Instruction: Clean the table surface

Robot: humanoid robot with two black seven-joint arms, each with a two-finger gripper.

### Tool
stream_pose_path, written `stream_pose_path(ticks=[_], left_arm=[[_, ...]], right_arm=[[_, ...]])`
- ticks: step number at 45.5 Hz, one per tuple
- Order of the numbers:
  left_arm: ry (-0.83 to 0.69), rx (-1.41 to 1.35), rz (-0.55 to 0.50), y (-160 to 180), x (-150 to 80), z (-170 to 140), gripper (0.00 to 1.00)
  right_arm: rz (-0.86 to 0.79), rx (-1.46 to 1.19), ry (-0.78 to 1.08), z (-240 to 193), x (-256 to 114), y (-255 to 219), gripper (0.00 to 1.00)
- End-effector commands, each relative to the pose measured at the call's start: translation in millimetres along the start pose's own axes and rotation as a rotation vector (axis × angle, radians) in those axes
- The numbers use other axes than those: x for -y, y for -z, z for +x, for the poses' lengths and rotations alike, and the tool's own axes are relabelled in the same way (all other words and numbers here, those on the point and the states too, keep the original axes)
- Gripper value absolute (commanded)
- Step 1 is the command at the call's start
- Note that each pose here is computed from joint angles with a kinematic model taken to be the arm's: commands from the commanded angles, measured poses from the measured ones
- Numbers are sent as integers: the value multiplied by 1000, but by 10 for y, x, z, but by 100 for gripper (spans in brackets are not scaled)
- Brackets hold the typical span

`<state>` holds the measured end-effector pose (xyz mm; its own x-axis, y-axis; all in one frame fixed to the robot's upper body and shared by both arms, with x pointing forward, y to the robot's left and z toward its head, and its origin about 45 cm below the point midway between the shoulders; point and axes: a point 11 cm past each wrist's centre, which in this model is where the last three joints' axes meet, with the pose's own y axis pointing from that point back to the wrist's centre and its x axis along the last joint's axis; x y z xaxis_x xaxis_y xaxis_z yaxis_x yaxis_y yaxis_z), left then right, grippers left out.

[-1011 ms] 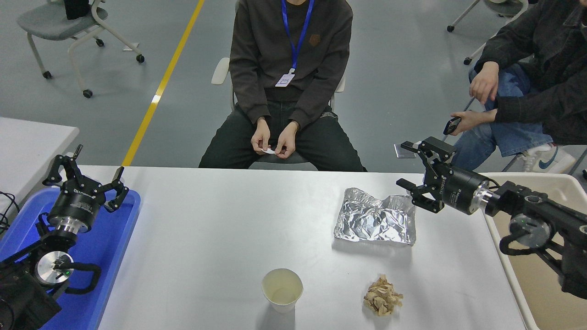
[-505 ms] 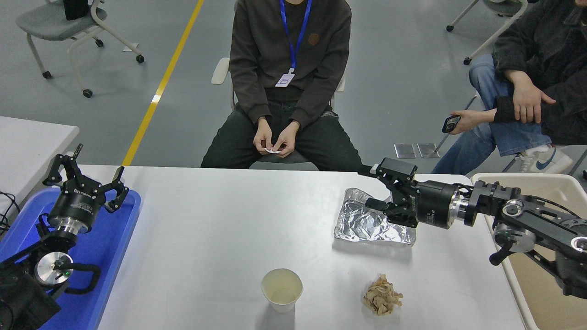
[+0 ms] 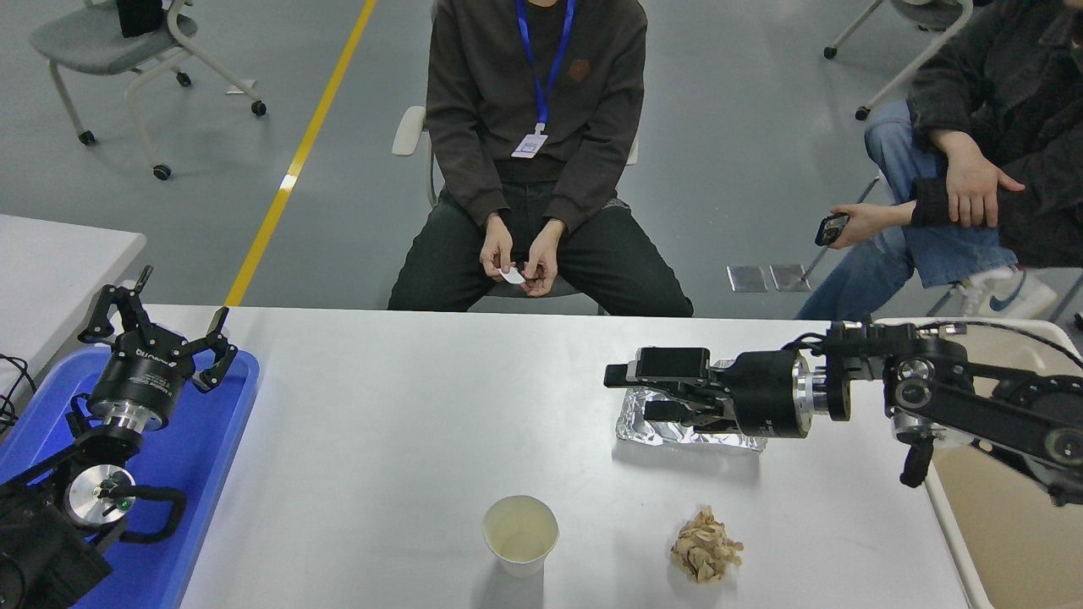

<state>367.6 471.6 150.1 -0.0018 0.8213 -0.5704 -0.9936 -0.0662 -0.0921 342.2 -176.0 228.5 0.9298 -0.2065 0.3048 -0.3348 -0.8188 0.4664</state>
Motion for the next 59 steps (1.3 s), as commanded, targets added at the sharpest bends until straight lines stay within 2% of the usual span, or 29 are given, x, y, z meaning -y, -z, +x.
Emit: stream_pose_path(ticks=[1, 7, 19, 28, 34, 40, 47, 59], left_arm=[[0, 0, 0, 0, 0, 1, 100], [0, 0, 0, 0, 0, 1, 100], [1, -1, 0, 2, 1, -3, 100], [1, -1, 0, 2, 1, -3, 100], [1, -1, 0, 2, 1, -3, 100], [1, -1, 0, 2, 1, -3, 100], [0, 0, 0, 0, 0, 1, 100], [0, 0, 0, 0, 0, 1, 100]], right_arm=[[-51, -109, 78, -24, 119, 184, 99], [-120, -199, 108, 13, 212, 296, 99], [-294, -294, 143, 6, 277, 202, 98], [-406, -210, 249, -277, 286, 33, 98], [-406, -120, 296, -417, 467, 151, 99], [-452, -149, 351, -574, 702, 295, 99], [-506, -142, 357, -606, 887, 312, 99], [-499, -182, 348, -659, 1272, 453, 98]])
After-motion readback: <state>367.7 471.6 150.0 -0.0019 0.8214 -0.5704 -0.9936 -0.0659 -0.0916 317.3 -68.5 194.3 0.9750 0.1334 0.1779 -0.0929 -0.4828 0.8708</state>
